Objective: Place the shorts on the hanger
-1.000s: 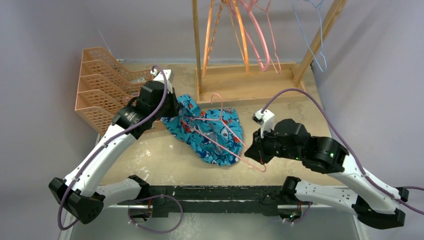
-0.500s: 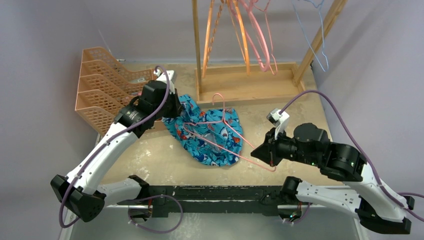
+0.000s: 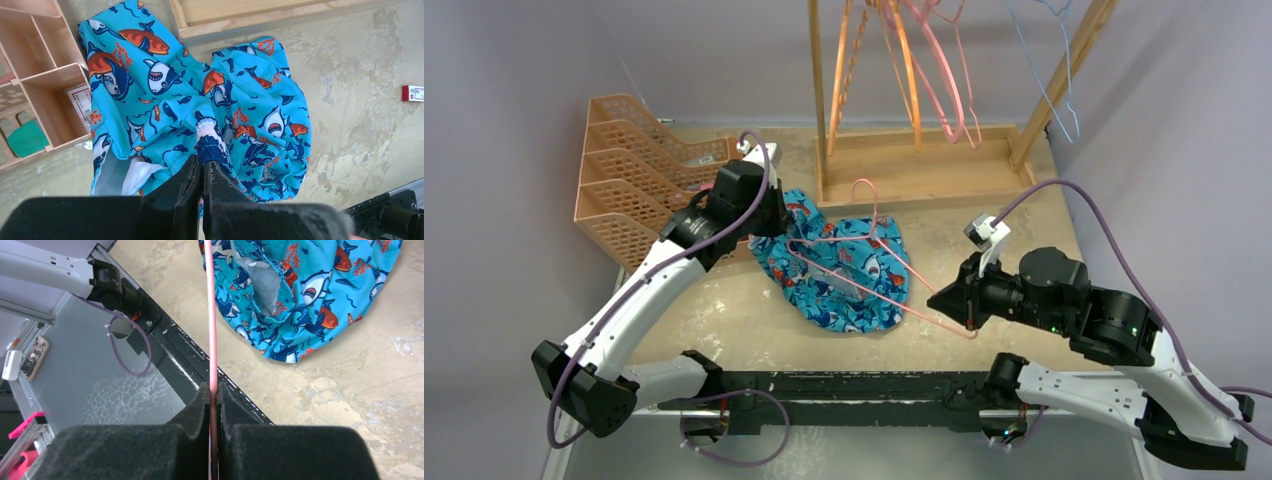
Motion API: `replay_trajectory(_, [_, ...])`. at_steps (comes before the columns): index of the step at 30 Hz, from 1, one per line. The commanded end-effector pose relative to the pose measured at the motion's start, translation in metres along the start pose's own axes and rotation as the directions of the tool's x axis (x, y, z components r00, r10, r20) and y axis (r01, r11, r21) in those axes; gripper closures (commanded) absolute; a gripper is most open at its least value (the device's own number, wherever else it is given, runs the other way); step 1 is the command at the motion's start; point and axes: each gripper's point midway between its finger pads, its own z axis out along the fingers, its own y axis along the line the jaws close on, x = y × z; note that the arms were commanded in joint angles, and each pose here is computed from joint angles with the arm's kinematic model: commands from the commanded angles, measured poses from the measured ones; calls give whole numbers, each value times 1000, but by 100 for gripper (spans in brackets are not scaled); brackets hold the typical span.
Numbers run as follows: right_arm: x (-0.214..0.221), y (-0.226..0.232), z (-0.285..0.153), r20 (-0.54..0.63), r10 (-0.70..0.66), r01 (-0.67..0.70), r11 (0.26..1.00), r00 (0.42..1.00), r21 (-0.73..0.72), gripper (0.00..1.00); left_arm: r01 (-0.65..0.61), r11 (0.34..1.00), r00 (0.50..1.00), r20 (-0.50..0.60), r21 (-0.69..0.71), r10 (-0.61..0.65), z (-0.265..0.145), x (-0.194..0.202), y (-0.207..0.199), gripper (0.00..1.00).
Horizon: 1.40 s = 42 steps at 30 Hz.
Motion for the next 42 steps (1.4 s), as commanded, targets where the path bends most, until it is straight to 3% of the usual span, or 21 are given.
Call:
replay_trajectory(1, [-13,-10,-2,59,-40,37,998,997,56,100,18,1000,1000,11,-16,-18,-2,-5,3,100])
replay_trajectory(7, [-10,-19,6,26,-78,75,991,997,108,100,34,999,999,2,24,-34,-8,-5,-5,100])
replay_trajectory(16, [-41,-8,-10,118,-73,63,994,990,91,100,5,999,999,-46,-46,-8,4,9,13,100])
replay_trajectory(21, [-43,1,-3,113,-91,86,995,989,46,100,13,999,999,-33,-30,-14,6,5,9,100])
replay_trajectory(42, [-67,-3,2,145,-170,154,982,975,113,100,8,999,999,-43,-46,-10,8,5,17,100])
